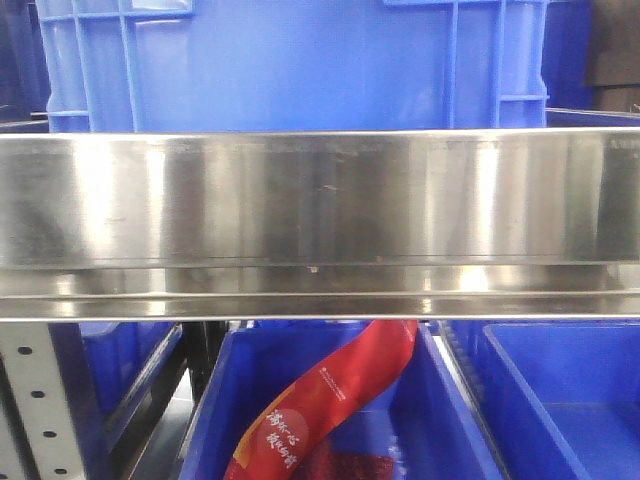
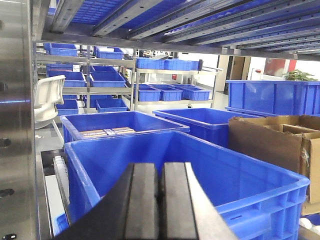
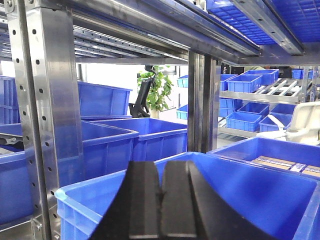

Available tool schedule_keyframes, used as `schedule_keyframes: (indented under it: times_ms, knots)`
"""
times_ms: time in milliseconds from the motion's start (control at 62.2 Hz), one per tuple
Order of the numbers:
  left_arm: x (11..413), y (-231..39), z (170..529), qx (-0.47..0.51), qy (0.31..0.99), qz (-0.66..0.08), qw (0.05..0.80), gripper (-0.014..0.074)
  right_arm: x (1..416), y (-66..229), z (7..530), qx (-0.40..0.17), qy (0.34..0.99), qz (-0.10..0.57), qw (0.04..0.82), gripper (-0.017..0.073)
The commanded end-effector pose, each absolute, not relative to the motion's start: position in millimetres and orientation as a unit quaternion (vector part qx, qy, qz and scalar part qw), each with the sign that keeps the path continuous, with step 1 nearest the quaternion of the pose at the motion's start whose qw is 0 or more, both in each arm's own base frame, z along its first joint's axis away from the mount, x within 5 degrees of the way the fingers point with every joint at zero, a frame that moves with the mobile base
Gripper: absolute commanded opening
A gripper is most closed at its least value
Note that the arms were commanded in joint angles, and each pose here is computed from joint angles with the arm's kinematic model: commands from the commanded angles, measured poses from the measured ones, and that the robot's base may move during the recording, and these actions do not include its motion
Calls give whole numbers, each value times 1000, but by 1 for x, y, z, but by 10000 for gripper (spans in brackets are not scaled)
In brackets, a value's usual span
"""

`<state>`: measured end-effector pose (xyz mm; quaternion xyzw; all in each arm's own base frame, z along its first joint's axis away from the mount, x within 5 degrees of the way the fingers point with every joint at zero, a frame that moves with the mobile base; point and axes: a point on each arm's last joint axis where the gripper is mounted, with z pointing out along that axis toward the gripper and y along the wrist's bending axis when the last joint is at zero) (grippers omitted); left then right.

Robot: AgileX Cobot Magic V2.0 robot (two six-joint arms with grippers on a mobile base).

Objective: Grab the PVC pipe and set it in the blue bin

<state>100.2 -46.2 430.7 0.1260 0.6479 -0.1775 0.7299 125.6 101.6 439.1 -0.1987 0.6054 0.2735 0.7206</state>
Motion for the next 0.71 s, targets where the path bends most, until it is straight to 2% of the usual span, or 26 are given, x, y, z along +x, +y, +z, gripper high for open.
schedule_keyframes:
  times_ms: [0, 466, 579, 692]
  knots:
    - [98, -46, 433, 125, 640, -181, 736, -111, 124, 101, 441, -197, 599, 276, 725, -168]
    - [98, -46, 434, 125, 639, -181, 737, -111, 122, 99, 442, -196, 597, 277, 727, -168]
    - [98, -46, 434, 125, 639, -181, 737, -111, 121, 97, 433, -227, 598, 237, 731, -168]
    - [98, -46, 434, 125, 639, -181, 737, -111, 119, 85, 421, -208, 591, 218, 748, -168]
